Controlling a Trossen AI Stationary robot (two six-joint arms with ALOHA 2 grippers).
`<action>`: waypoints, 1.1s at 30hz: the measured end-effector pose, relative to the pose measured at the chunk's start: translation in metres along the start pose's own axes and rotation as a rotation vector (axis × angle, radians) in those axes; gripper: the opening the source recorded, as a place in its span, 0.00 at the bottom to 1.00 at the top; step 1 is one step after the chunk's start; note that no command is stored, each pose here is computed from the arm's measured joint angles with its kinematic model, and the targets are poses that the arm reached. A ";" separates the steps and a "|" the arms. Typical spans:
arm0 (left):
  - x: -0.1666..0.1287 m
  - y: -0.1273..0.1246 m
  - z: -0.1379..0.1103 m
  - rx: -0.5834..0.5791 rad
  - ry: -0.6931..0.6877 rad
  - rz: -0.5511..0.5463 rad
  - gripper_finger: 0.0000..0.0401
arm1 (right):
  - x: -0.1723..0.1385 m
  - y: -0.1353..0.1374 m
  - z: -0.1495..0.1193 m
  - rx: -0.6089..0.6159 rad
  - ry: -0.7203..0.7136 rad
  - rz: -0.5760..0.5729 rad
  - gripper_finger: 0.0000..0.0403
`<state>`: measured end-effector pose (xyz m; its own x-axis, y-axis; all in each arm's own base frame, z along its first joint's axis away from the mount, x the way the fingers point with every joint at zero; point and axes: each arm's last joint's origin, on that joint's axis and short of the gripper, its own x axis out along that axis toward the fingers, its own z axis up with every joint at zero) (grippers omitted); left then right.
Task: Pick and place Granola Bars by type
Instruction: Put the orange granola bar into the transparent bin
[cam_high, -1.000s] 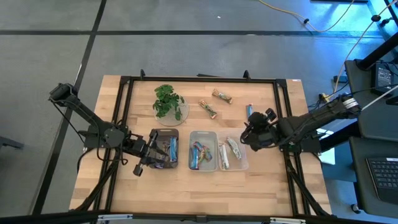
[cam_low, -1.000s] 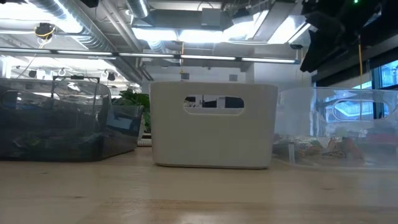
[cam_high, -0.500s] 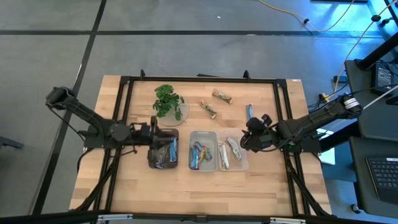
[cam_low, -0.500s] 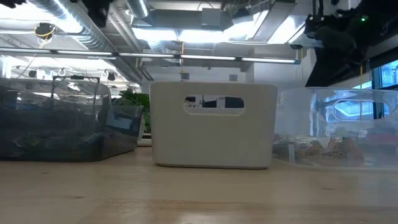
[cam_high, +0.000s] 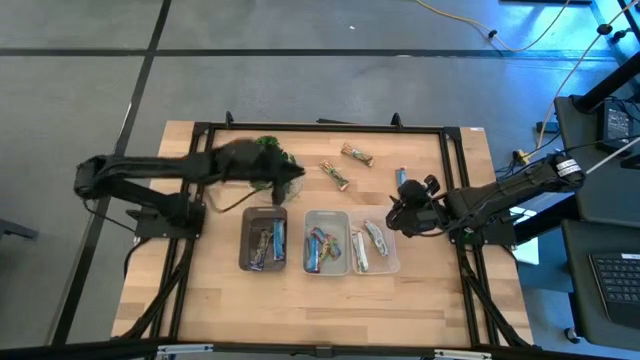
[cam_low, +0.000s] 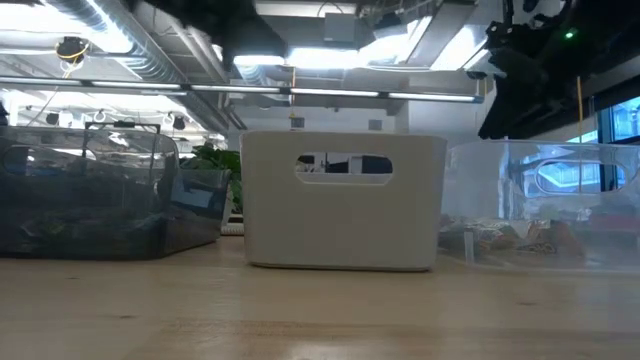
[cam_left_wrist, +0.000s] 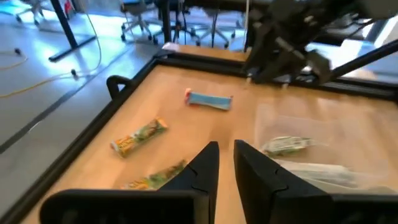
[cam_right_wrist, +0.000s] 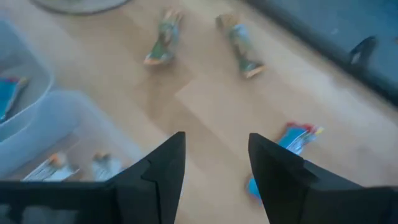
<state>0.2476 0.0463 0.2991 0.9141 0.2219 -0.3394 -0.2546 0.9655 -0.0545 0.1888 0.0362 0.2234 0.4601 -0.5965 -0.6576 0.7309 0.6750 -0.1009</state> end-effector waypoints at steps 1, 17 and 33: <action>0.007 0.008 0.004 0.002 0.020 0.000 0.10 | 0.001 -0.001 0.002 -0.005 -0.012 -0.013 0.44; 0.102 0.077 0.031 0.093 0.348 -0.012 0.03 | 0.009 -0.003 0.005 0.016 0.110 0.055 0.44; 0.106 0.081 0.038 0.142 0.303 0.177 0.06 | 0.009 -0.003 0.005 0.037 0.107 0.058 0.44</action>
<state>0.3362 0.1533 0.2945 0.7194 0.3573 -0.5957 -0.3348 0.9297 0.1535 0.1937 0.0266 0.2217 0.4475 -0.5056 -0.7376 0.7232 0.6898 -0.0340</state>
